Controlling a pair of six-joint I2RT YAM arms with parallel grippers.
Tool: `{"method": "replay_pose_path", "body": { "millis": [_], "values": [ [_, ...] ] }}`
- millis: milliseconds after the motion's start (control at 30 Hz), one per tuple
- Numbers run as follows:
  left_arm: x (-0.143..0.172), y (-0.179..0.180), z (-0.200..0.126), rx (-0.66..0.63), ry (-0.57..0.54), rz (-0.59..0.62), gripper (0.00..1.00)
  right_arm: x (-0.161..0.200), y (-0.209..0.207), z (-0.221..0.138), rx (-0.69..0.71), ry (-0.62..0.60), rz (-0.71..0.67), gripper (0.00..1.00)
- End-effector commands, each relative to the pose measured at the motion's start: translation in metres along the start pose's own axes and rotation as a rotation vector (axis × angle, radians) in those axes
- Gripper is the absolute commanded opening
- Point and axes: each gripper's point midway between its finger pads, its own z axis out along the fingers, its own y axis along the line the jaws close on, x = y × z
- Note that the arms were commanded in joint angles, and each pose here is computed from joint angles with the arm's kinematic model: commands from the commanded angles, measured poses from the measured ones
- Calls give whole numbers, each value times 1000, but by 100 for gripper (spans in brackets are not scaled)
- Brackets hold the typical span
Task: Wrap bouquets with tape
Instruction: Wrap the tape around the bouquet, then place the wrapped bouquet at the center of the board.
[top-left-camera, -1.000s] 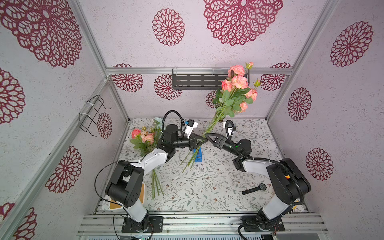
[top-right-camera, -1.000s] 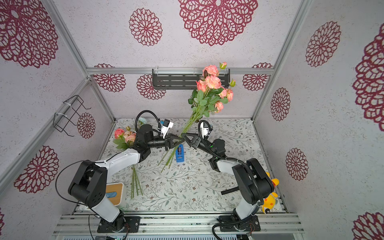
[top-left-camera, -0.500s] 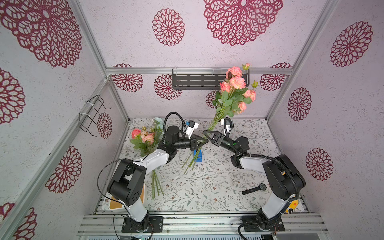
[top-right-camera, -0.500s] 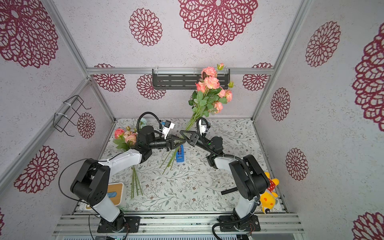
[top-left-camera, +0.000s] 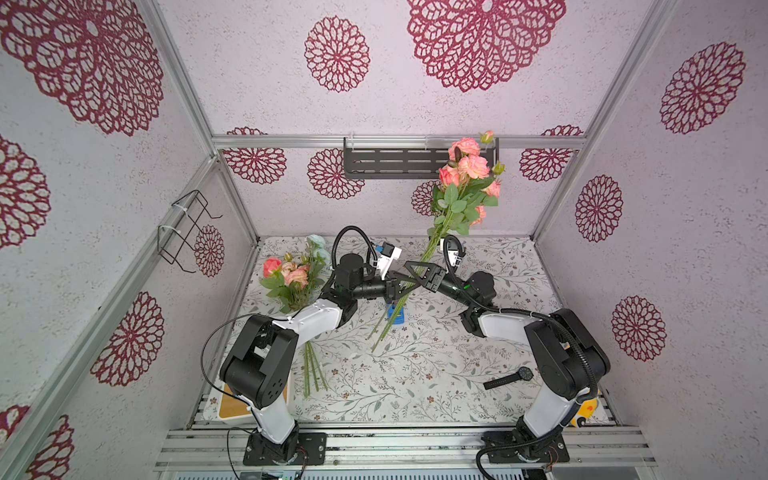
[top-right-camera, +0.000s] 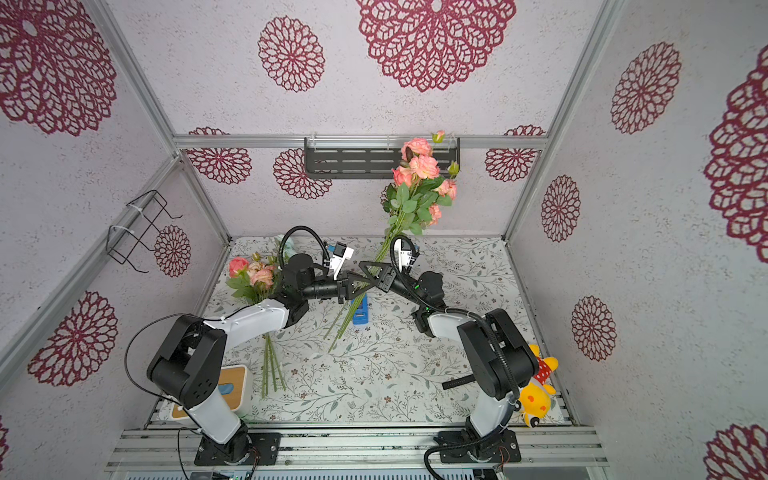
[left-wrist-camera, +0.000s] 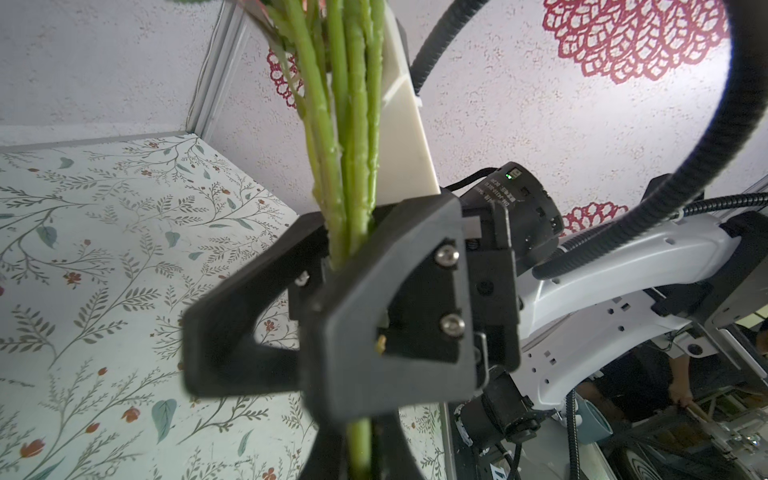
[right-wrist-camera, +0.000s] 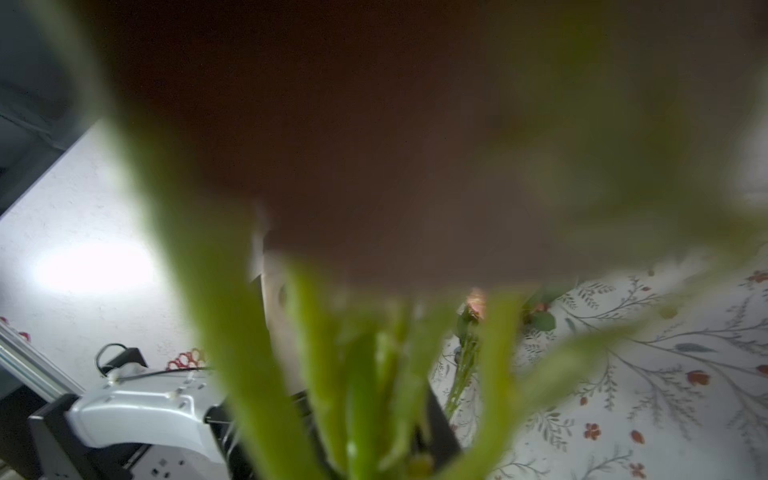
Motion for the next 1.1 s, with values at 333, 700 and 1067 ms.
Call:
{"method": "replay_pose_path", "body": {
  "millis": [333, 700, 1067],
  "values": [
    [9, 7, 19, -22, 39, 36, 44, 36, -48, -52, 411, 195, 5, 0],
    [6, 19, 10, -159, 67, 41, 98, 70, -82, -147, 866, 446, 116, 0],
    [0, 38, -17, -425, 104, 101, 98, 80, -121, -217, 1174, 656, 242, 0]
  ]
}}
